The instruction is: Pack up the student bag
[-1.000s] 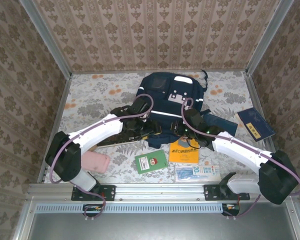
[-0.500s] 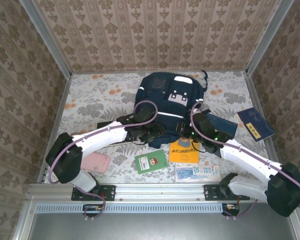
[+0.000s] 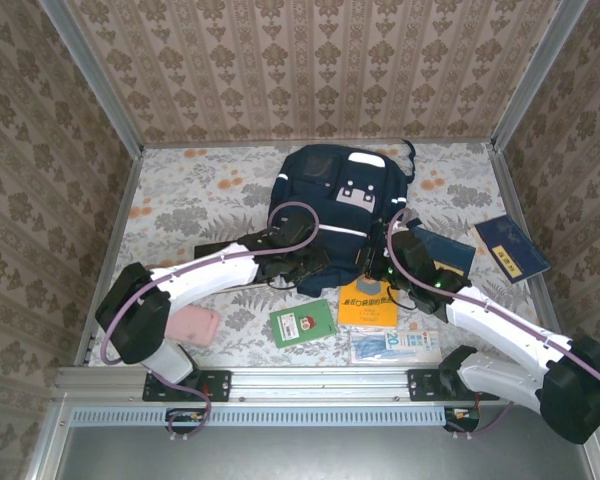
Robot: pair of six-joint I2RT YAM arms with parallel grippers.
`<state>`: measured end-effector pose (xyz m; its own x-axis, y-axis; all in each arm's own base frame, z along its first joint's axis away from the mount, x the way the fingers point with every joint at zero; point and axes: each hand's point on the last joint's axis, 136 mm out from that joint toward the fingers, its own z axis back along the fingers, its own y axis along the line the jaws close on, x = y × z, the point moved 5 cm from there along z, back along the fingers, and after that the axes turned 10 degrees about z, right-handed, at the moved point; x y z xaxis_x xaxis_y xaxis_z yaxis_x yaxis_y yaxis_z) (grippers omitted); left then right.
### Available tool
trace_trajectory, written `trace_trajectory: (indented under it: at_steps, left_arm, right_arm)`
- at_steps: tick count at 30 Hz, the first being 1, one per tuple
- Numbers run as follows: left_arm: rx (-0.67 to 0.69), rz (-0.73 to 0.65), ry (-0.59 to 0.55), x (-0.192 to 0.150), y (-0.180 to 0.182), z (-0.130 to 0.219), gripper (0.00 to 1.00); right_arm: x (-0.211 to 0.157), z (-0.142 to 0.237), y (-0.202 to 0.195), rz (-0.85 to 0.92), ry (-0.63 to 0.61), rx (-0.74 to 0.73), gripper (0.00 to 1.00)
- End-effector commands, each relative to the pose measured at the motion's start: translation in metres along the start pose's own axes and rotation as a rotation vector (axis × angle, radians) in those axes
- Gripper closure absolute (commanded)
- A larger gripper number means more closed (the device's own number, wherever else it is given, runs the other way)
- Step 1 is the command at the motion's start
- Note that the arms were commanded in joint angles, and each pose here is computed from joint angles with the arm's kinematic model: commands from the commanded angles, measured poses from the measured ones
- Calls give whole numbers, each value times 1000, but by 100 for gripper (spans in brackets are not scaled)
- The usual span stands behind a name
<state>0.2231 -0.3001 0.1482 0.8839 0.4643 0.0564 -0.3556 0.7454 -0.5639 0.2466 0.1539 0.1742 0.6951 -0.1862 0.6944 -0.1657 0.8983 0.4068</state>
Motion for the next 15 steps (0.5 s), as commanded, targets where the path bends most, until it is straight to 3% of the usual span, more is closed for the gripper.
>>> trace_trajectory:
  at_steps: [1, 8, 15]
  left_arm:
    - [16, 23, -25, 1, 3, -7, 55]
    - [27, 3, -49, 5, -1, -15, 58]
    - [36, -31, -90, 12, -6, -18, 72]
  right_arm:
    - [5, 2, -2, -14, -35, -12, 74]
    - [1, -1, -2, -12, -21, 0, 74]
    - [-2, 0, -2, -8, -11, 12, 75]
